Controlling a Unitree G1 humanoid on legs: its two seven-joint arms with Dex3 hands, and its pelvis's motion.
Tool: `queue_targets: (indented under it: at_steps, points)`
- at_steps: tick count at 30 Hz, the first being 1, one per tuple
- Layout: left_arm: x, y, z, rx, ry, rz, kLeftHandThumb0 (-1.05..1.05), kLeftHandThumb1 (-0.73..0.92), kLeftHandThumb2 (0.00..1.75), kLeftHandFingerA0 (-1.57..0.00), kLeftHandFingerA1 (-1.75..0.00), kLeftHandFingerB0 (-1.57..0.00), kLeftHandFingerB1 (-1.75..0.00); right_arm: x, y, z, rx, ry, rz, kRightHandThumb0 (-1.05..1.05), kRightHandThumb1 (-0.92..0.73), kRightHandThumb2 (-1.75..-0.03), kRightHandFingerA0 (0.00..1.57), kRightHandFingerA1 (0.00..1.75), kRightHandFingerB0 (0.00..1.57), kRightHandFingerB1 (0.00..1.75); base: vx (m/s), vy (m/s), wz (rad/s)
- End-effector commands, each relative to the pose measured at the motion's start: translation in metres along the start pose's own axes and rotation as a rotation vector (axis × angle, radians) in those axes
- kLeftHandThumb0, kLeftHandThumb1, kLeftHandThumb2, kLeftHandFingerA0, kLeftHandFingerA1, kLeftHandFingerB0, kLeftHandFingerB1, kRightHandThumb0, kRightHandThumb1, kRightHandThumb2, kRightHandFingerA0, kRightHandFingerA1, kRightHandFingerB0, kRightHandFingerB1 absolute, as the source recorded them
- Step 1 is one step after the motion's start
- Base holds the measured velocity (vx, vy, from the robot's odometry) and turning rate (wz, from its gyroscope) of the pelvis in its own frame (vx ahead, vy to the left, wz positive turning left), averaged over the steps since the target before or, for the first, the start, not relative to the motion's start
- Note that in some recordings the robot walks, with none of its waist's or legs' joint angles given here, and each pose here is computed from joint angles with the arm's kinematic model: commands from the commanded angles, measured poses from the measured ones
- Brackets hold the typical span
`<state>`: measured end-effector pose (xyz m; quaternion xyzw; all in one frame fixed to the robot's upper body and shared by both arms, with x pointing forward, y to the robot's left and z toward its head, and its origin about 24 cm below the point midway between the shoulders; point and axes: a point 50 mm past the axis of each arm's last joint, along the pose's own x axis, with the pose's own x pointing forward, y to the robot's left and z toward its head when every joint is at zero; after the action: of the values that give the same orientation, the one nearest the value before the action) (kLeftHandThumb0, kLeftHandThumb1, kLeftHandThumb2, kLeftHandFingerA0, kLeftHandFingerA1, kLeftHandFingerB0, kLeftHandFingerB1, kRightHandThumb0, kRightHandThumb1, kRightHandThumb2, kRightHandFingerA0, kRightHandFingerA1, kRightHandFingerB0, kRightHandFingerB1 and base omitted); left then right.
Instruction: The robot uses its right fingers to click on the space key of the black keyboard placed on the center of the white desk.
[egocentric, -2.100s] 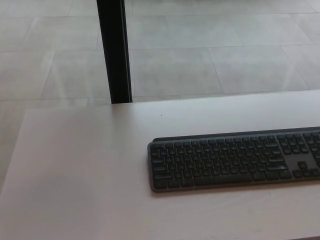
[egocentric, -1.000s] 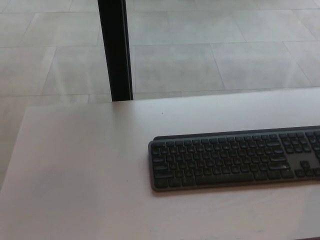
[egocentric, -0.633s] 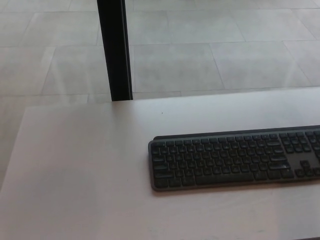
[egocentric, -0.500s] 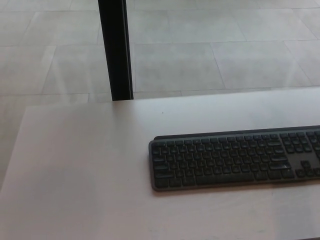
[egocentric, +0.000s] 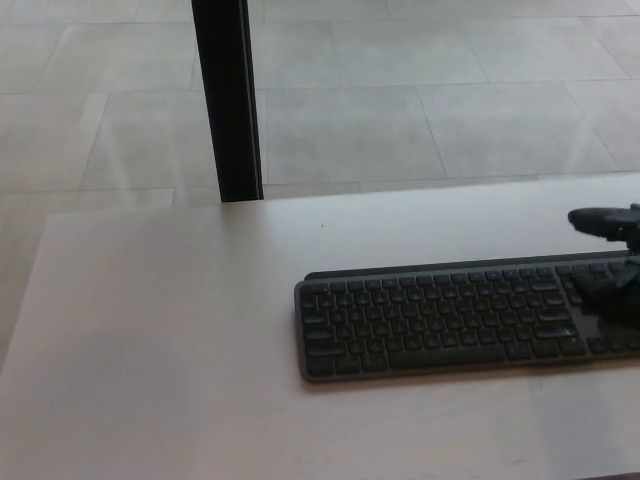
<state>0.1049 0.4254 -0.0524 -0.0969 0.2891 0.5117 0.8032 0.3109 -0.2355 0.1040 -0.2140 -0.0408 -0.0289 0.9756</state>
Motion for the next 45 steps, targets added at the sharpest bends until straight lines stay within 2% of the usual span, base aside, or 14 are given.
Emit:
queue_targets:
  at_steps: [1, 3, 4, 6, 8, 11, 16, 19, 22, 28, 29, 34, 39, 45]
  points:
    - [0.002, 0.009, 0.011, 0.001, -0.026, 0.032, -0.51, 0.71, 0.61, -0.70, -0.77, -0.60, -0.56, -0.011, 0.020, -0.011, -0.302, -0.056, 0.184, -0.31, -0.42, -0.82, 0.99, 1.15, 0.61, 0.61, 0.00, 0.000, 0.00]
    - [0.002, 0.009, 0.012, 0.007, -0.033, 0.028, -0.51, 0.72, 0.61, -0.71, -0.77, -0.59, -0.56, -0.012, 0.024, -0.013, -0.316, -0.048, 0.207, -0.34, -0.45, -0.83, 0.95, 1.14, 0.60, 0.60, 0.00, 0.000, 0.00]
    - [0.002, 0.009, 0.012, 0.009, -0.029, 0.032, -0.50, 0.72, 0.61, -0.71, -0.76, -0.60, -0.56, -0.014, 0.029, -0.015, -0.326, -0.061, 0.222, -0.23, -0.56, -0.57, 0.88, 1.28, 0.69, 0.46, 0.00, 0.000, 0.00]
    - [0.002, 0.010, 0.012, 0.002, -0.028, 0.035, -0.50, 0.72, 0.61, -0.69, -0.68, -0.59, -0.54, -0.016, 0.038, -0.021, -0.374, -0.081, 0.269, -0.23, -0.56, -0.58, 0.88, 1.31, 0.68, 0.48, 0.00, 0.000, 0.00]
    - [0.002, 0.009, 0.012, -0.002, -0.028, 0.039, -0.50, 0.72, 0.61, -0.70, -0.68, -0.59, -0.54, -0.017, 0.041, -0.023, -0.427, -0.092, 0.289, -0.28, -0.58, -0.59, 0.86, 1.34, 0.68, 0.46, 0.00, 0.000, 0.00]
    - [0.002, 0.010, 0.013, 0.014, -0.030, 0.036, -0.51, 0.73, 0.61, -0.70, -0.73, -0.58, -0.54, -0.018, 0.047, -0.026, -0.491, -0.114, 0.321, -0.28, -0.61, -0.62, 0.82, 1.49, 0.68, 0.47, 0.00, 0.000, 0.00]
    - [0.002, 0.009, 0.013, 0.004, -0.030, 0.035, -0.50, 0.72, 0.61, -0.72, -0.76, -0.60, -0.56, -0.019, 0.058, -0.022, -0.644, -0.168, 0.351, -0.34, -0.62, -0.63, 0.80, 1.56, 0.70, 0.46, 0.00, 0.000, 0.00]
    - [0.002, 0.009, 0.014, 0.012, -0.034, 0.031, -0.51, 0.73, 0.61, -0.71, -0.76, -0.60, -0.55, -0.019, 0.061, -0.022, -0.649, -0.171, 0.356, -0.33, -0.63, -0.63, 0.80, 1.56, 0.69, 0.45, 0.00, 0.000, 0.00]
    - [0.002, 0.009, 0.013, 0.027, -0.034, 0.031, -0.51, 0.73, 0.61, -0.73, -0.76, -0.60, -0.56, -0.014, 0.070, -0.018, -0.584, -0.165, 0.336, -0.28, -0.57, -0.60, 0.91, 1.53, 0.72, 0.47, 0.00, 0.000, 0.00]
    - [0.002, 0.007, 0.013, 0.021, -0.035, 0.031, -0.52, 0.72, 0.61, -0.72, -0.78, -0.61, -0.56, -0.007, 0.078, -0.014, -0.602, -0.130, 0.323, -0.31, -0.60, -0.61, 0.87, 1.55, 0.70, 0.46, 0.00, 0.000, 0.00]
    - [0.002, 0.008, 0.013, 0.034, -0.042, 0.026, -0.52, 0.74, 0.62, -0.71, -0.73, -0.58, -0.55, -0.005, 0.079, -0.013, -0.602, -0.127, 0.320, -0.31, -0.61, -0.59, 0.89, 1.57, 0.69, 0.45, 0.00, 0.000, 0.00]
    - [0.002, 0.006, 0.014, 0.030, -0.037, 0.026, -0.53, 0.74, 0.62, -0.73, -0.71, -0.57, -0.53, -0.005, 0.084, -0.013, -0.594, -0.142, 0.310, -0.29, -0.57, -0.60, 0.93, 1.53, 0.70, 0.46, 0.00, 0.000, 0.00]
    - [0.002, 0.006, 0.014, 0.028, -0.031, 0.030, -0.53, 0.73, 0.62, -0.73, -0.69, -0.59, -0.54, -0.009, 0.089, -0.015, -0.599, -0.152, 0.329, -0.30, -0.56, -0.63, 0.91, 1.58, 0.69, 0.49, 0.00, 0.000, 0.00]
    - [0.002, 0.004, 0.016, 0.001, -0.043, 0.016, -0.53, 0.73, 0.61, -0.75, -0.76, -0.56, -0.55, -0.013, 0.099, -0.020, -0.671, -0.156, 0.381, -0.32, -0.58, -0.61, 0.88, 1.61, 0.69, 0.47, 0.00, 0.000, 0.00]
